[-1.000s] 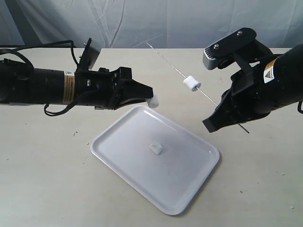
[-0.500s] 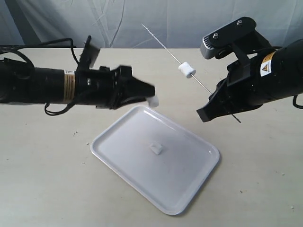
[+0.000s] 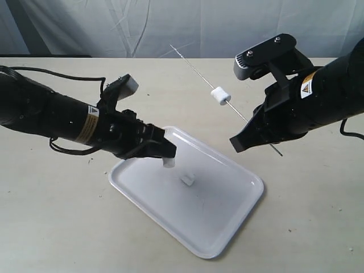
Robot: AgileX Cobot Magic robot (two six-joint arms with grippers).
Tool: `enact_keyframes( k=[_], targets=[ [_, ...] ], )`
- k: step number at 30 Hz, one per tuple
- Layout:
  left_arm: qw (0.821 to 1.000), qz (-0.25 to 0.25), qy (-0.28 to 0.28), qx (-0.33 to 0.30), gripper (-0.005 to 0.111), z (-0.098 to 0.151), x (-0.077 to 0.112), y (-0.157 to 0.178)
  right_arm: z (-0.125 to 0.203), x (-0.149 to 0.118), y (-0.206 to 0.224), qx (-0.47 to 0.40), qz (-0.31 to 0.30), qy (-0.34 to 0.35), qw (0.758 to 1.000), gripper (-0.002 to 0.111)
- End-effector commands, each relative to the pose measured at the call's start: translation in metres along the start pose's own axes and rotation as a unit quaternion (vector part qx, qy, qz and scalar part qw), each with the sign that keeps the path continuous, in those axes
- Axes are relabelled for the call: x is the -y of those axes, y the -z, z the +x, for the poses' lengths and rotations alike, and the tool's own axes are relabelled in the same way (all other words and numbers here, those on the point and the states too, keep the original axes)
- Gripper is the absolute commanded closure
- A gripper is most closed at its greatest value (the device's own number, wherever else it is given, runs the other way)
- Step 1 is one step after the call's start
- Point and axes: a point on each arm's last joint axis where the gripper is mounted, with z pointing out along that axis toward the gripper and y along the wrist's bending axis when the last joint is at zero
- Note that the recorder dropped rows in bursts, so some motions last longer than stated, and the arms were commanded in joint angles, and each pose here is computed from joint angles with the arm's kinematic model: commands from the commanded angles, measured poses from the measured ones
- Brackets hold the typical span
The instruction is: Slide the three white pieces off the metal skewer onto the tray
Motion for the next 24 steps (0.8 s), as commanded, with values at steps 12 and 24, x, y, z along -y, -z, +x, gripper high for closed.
enact_keyframes(
  k=[12, 24],
  targets=[
    [0.945, 0.036, -0.325, -0.026, 0.066, 0.004, 0.016, -0.012, -0.001, 0.001, 0.000, 0.004, 0.001, 0.008, 1.000, 0.109],
    [0.957, -0.046, -0.281, -0.050, 0.066, 0.008, -0.007, -0.030, 0.000, 0.000, 0.000, -0.001, -0.005, 0.003, 1.000, 0.109]
  ],
)
